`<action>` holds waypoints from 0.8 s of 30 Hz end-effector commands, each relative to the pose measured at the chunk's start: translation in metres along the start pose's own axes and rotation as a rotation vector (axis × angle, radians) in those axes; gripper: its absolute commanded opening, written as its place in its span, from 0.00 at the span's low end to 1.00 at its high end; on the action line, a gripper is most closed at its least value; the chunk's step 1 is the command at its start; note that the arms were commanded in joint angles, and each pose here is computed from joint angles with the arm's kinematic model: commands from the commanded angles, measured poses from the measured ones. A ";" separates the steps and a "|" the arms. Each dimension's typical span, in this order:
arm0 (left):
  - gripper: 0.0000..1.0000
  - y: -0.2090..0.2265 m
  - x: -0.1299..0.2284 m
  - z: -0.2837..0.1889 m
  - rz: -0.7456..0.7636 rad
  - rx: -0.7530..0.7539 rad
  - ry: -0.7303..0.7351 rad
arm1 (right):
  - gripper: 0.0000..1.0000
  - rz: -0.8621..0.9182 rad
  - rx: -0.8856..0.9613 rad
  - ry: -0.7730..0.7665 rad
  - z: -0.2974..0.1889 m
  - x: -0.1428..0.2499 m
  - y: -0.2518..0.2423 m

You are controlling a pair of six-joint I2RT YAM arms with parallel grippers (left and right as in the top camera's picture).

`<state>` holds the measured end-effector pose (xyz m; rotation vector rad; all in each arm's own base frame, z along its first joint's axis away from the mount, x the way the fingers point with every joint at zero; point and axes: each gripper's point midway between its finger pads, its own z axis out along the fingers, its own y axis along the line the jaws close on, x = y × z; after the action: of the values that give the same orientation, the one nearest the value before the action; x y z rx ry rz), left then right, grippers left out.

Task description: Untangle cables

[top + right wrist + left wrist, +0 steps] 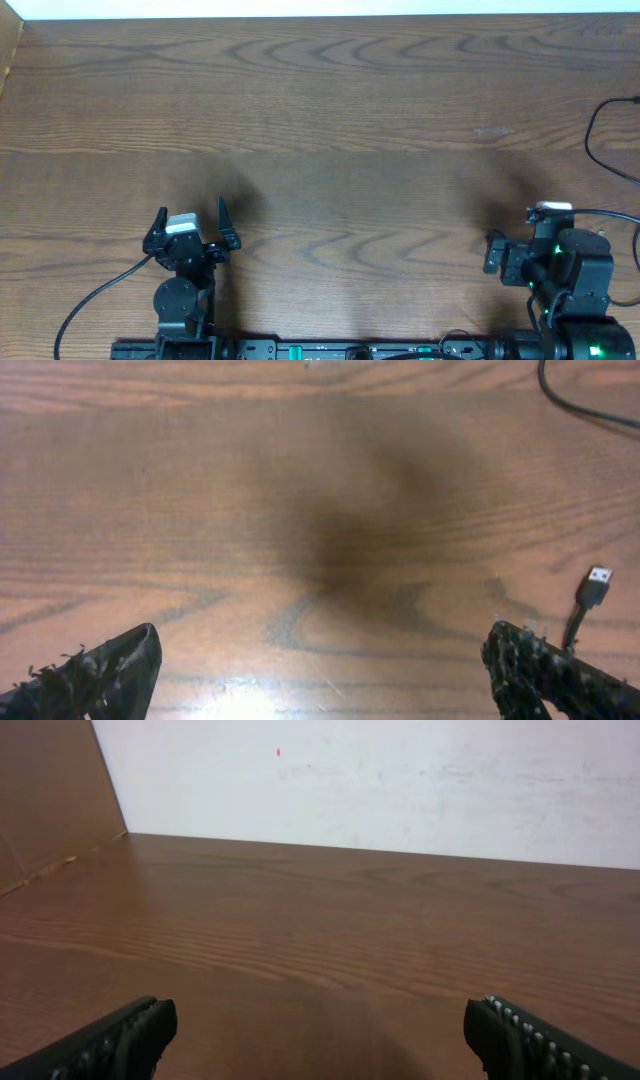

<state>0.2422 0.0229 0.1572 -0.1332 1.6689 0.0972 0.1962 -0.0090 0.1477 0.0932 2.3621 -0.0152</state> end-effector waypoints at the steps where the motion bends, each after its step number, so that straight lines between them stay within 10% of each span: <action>1: 0.98 0.002 0.020 0.003 0.023 -0.008 0.049 | 0.99 -0.021 0.039 -0.019 -0.003 0.001 -0.007; 24: 0.98 0.002 0.020 0.003 0.023 -0.008 0.049 | 0.99 -0.078 -0.004 -0.424 0.057 -0.005 0.002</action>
<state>0.2422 0.0228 0.1571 -0.1329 1.6693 0.0969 0.2391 -0.0102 0.1161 0.0046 1.9502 -0.0605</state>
